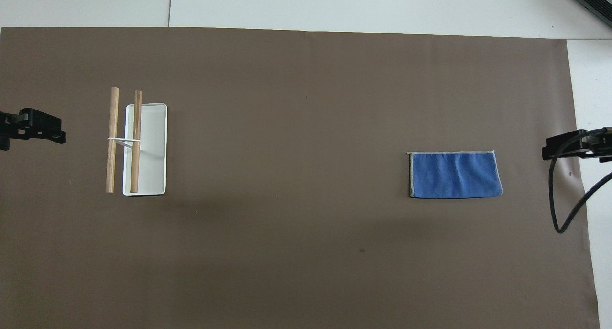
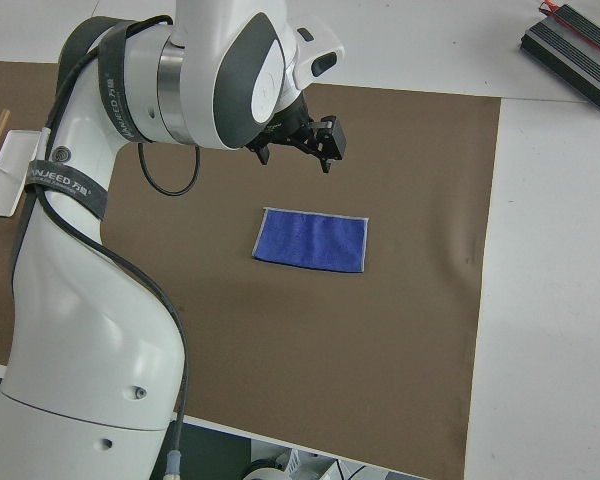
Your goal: Right arm passes towel to left arm to hang
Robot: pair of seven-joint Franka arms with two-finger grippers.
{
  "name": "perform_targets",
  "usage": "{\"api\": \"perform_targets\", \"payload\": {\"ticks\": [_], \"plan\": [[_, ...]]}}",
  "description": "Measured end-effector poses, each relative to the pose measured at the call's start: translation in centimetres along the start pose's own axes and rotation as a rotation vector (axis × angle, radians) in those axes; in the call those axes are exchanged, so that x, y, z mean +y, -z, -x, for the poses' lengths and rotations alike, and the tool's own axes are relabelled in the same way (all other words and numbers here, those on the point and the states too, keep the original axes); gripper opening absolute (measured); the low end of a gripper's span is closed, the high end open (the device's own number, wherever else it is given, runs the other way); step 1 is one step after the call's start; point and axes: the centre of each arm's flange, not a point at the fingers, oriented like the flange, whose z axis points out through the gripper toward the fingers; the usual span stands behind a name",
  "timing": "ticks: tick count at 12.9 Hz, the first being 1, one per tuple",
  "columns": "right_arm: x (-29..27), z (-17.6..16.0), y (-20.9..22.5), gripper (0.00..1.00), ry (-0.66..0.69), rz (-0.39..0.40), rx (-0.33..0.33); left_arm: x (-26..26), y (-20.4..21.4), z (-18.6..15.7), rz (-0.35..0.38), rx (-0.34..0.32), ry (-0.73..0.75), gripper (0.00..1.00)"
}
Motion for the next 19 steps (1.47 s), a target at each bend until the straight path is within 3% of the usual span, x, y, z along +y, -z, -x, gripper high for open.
{"api": "perform_targets", "payload": {"ticks": [8,19], "plan": [[-0.3,0.0,-0.4,1.00,0.005,0.000,-0.009,0.5,-0.1,0.0,0.000,-0.002,-0.107,1.00],[-0.4,0.2,-1.4,1.00,0.007,0.000,-0.026,0.5,-0.3,0.3,0.000,-0.007,-0.098,1.00]]}}
